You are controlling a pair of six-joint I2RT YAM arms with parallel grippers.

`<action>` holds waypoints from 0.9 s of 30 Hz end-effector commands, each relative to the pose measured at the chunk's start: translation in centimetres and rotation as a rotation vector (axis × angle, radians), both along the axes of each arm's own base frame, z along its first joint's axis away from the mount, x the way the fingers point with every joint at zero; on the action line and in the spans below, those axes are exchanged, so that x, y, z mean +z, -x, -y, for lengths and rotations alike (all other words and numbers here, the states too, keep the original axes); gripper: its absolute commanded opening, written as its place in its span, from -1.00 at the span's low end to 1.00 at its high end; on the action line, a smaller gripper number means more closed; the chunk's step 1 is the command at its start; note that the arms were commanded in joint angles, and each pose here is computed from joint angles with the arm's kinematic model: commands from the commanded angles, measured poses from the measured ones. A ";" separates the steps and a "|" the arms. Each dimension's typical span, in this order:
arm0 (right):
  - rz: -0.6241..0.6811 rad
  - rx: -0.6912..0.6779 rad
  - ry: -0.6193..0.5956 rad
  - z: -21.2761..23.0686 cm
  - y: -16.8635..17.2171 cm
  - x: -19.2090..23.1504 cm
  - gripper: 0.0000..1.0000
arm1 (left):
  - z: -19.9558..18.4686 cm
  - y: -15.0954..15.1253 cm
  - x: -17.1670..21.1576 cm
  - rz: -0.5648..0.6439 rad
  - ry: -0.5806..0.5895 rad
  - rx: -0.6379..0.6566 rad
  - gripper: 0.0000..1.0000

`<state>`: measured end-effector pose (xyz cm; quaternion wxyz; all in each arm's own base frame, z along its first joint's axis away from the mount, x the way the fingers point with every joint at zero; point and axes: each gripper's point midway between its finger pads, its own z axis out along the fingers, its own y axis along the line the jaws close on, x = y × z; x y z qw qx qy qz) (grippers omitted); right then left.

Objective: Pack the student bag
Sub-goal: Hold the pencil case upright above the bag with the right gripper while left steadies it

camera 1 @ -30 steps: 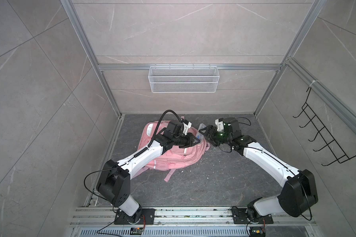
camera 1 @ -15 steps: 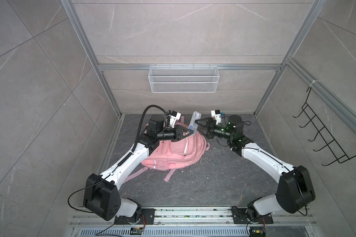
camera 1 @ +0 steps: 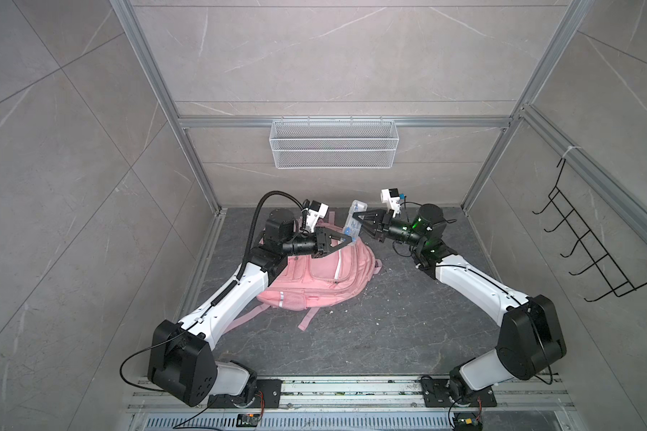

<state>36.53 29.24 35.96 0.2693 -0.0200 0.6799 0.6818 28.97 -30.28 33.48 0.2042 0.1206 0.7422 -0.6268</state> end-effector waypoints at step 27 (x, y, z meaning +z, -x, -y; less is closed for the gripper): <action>-0.192 -0.162 0.644 8.0 -0.7 -9.9 -0.90 | -0.9 -9.5 -15.5 -0.192 -0.411 0.205 0.07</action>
